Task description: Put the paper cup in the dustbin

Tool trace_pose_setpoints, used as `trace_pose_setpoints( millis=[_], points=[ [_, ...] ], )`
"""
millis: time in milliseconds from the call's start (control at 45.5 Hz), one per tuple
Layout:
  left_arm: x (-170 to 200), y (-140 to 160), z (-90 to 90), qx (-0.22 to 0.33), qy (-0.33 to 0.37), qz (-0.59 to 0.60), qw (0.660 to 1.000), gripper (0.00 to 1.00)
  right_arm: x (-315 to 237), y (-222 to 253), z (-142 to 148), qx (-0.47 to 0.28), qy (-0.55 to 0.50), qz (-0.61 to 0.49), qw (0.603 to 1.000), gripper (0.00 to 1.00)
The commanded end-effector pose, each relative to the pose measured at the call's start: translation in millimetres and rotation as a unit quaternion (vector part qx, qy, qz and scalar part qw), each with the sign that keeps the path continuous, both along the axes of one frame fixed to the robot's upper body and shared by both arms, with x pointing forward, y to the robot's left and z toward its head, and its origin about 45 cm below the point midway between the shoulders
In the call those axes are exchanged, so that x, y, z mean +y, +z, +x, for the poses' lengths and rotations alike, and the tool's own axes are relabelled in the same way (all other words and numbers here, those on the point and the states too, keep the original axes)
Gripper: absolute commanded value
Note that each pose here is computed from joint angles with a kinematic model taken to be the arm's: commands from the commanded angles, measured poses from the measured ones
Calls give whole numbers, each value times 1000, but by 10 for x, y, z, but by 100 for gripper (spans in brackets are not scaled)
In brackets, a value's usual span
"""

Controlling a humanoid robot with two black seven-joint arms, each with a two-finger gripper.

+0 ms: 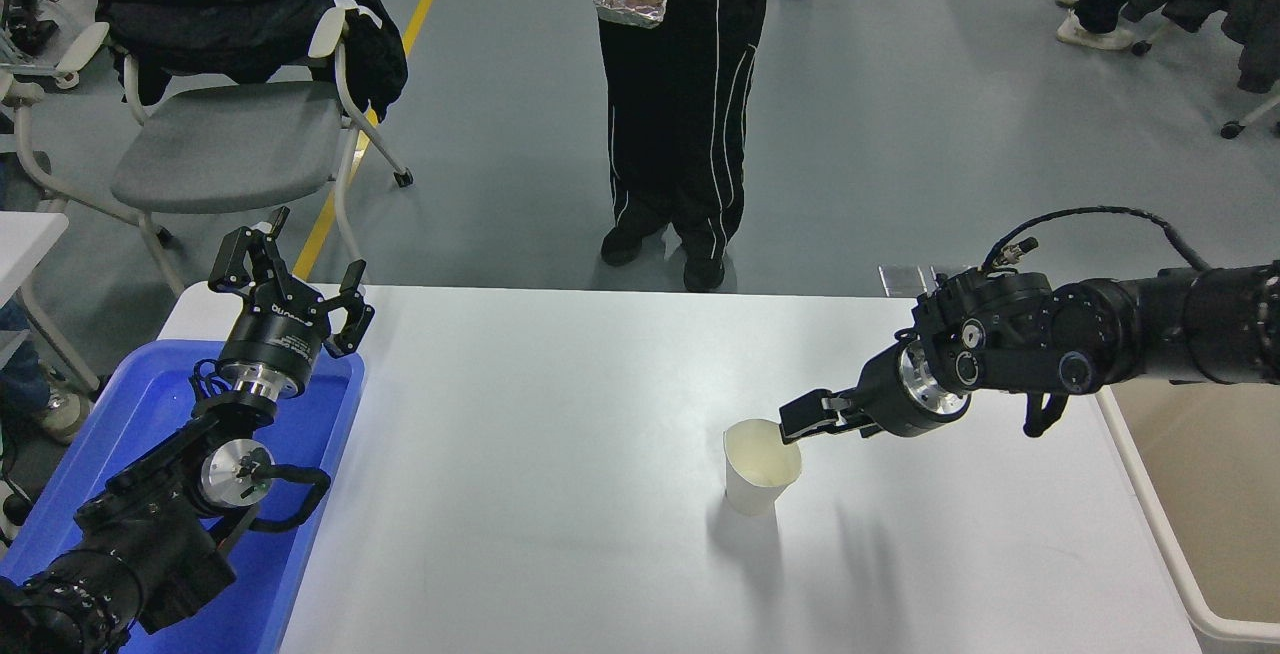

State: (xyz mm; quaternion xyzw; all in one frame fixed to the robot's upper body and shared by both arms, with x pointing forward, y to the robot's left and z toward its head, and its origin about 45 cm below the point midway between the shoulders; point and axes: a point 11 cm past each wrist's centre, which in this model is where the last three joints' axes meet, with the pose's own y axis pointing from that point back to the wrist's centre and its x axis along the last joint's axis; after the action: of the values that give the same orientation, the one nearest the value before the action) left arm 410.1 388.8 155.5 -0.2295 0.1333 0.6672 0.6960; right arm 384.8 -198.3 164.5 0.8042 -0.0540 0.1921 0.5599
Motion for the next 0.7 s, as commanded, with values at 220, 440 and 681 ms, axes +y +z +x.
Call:
trace_pose_setpoints(
  millis=[220,440,681],
  points=[
    [0,0,0,0,0,0,1000,100,1,-336,-28,-2,-12,-1,1000,99],
    [1,1,0,0,0,0,1000,100,-139,-489,-28,-16,-22,-11,1000,93],
    [1,1,0,0,0,0,1000,100,-134,-517,-34,-25,-17,-8,1000,82]
  ],
)
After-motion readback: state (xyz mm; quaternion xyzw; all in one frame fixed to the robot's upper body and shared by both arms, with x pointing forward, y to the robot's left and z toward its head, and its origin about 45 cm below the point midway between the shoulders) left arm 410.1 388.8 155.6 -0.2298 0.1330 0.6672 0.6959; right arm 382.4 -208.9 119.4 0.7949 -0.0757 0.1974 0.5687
